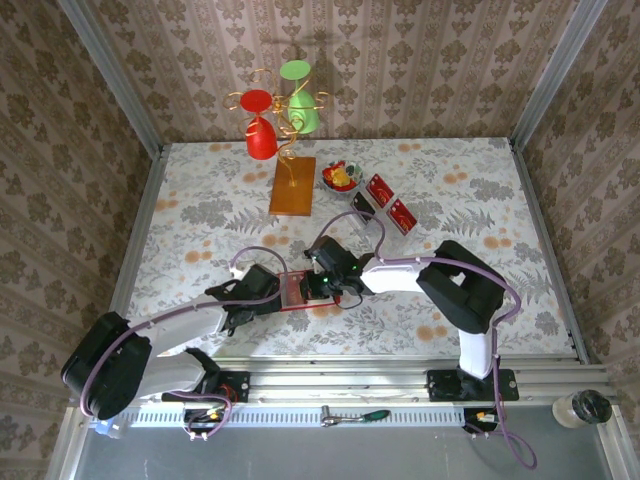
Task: Put the credit cards into the card holder
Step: Insert the credit card into the card slot.
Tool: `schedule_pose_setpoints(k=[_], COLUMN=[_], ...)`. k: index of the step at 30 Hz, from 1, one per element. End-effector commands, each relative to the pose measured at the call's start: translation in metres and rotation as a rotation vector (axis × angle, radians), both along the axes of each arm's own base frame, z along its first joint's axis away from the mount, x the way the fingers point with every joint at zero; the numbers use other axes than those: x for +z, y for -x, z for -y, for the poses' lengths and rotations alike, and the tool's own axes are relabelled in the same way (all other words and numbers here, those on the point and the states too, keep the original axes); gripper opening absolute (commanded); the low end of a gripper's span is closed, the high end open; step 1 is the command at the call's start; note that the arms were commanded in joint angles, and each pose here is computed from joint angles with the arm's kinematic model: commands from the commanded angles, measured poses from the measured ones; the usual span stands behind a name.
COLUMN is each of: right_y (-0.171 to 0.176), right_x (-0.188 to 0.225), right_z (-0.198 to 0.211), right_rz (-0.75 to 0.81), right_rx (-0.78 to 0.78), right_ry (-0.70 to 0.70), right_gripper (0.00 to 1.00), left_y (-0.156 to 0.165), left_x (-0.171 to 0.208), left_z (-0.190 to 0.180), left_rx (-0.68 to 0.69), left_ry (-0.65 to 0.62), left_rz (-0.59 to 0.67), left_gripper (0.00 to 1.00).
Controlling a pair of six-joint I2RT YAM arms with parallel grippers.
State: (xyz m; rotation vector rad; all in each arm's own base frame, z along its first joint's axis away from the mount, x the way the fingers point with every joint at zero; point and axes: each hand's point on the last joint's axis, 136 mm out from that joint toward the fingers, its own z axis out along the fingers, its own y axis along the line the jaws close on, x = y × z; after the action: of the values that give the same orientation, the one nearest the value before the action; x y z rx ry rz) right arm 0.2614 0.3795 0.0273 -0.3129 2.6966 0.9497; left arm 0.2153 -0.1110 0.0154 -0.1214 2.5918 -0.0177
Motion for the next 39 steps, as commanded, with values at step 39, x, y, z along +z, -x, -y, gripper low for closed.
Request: schedule_pose_setpoints(k=[39], right_y=[-0.017], right_x=[-0.004], right_z=[0.006], right_rz=[0.037], right_rx=[0.032], right_ry=[0.148], right_gripper=[0.00], left_y=[-0.004], left_x=[-0.004], left_z=[0.012], left_rx=[-0.034], left_ry=[0.030], left_rz=[-0.008], left_gripper=[1.00])
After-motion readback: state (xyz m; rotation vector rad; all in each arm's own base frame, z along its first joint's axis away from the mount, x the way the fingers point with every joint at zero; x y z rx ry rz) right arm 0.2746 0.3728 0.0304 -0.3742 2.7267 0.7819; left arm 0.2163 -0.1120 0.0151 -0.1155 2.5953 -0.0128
